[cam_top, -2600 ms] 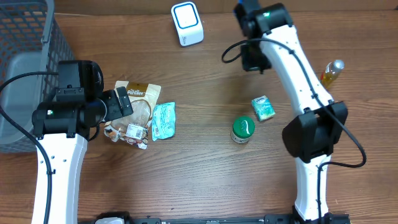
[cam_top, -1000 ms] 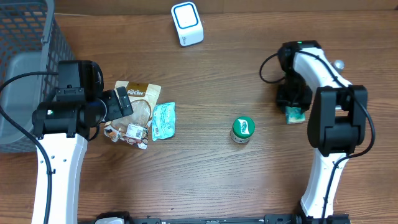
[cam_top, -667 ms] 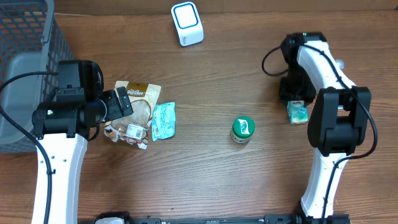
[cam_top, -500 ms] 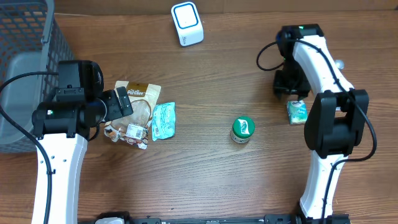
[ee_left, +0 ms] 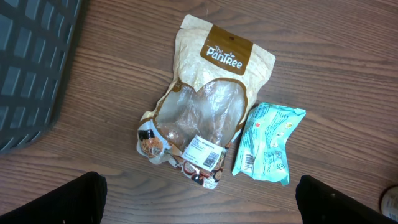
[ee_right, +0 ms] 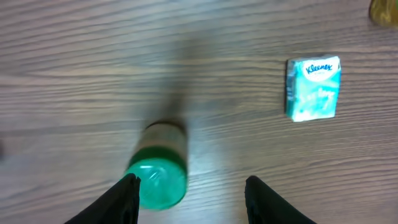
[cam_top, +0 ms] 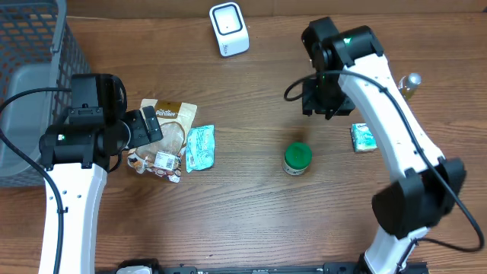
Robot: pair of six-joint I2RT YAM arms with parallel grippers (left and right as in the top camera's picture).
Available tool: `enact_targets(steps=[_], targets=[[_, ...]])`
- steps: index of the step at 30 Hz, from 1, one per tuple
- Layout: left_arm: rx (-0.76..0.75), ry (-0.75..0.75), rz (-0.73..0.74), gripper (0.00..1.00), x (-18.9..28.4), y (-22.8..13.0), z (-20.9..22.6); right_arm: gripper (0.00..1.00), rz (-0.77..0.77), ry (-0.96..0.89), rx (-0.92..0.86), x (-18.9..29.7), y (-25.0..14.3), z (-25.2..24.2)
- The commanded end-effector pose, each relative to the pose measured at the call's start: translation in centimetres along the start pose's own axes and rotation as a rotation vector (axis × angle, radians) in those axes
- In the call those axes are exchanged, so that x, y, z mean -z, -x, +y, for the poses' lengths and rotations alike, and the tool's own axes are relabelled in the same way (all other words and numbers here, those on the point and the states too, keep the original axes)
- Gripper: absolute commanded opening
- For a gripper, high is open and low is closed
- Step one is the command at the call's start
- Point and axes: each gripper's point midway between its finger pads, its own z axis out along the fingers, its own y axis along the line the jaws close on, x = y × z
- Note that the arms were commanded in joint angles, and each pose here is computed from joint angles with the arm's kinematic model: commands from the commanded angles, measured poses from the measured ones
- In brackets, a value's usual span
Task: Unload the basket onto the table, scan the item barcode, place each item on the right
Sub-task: 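Swing the right gripper over the green-capped jar and lower onto it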
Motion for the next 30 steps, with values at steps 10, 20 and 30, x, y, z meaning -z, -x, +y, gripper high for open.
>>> enact_targets(steps=[10, 20, 30], targets=[[-0.015, 0.000, -0.010, 0.99, 0.2, 0.3, -0.2, 0.73, 0.006, 0.027, -0.027, -2.3, -2.0, 2.9], [-0.015, 0.000, -0.010, 0.99, 0.2, 0.3, -0.2, 0.78, 0.094, 0.002, -0.039, -6.2, -4.3, 2.6], [-0.015, 0.001, -0.009, 1.00, 0.2, 0.3, -0.2, 0.86, 0.157, 0.087, -0.040, -10.5, -6.3, 4.0]])
